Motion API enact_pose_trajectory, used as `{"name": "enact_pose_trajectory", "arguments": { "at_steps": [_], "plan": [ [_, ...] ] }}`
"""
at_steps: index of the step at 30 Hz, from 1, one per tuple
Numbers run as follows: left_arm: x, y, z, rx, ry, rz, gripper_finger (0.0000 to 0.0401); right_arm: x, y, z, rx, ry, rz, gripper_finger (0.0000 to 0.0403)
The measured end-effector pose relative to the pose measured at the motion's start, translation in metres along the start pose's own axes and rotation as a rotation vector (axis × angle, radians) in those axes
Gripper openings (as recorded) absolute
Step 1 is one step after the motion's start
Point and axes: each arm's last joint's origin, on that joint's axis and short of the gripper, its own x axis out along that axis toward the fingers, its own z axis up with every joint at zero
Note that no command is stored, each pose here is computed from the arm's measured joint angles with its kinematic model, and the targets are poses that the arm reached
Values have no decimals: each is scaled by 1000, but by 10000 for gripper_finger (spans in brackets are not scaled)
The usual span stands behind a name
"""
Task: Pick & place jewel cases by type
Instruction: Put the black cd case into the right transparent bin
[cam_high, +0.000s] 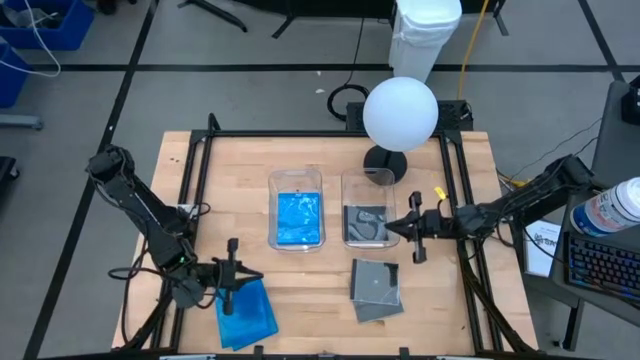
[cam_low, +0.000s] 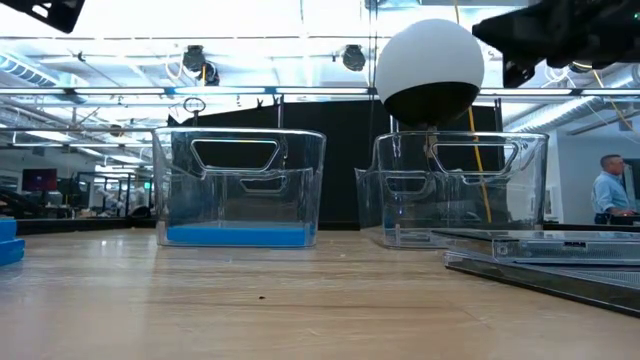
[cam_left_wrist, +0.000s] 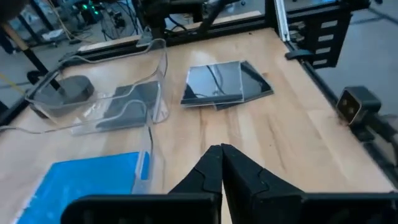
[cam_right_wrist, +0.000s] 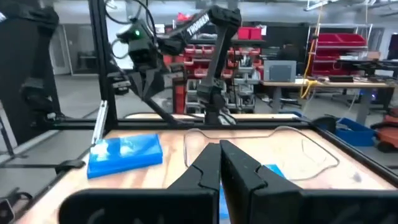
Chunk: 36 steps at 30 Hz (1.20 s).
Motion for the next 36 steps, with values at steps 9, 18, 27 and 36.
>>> {"name": "enact_pose_trajectory", "arguments": {
  "at_steps": [9, 18, 27, 36],
  "plan": [
    [8, 12, -4, 99, 54, 72, 30, 6, -1, -5, -16, 9, -30, 1],
    [27, 33, -17, 177, 130, 76, 30, 9, 1, -12, -57, 50, -26, 1],
    [41, 49, -39, 200, 113, 6, 30, 11, 1, -15, -105, 64, -22, 2],
    [42, 51, -41, 192, 68, -40, 30, 11, 1, -14, -104, 59, -22, 2]
  ]
}}
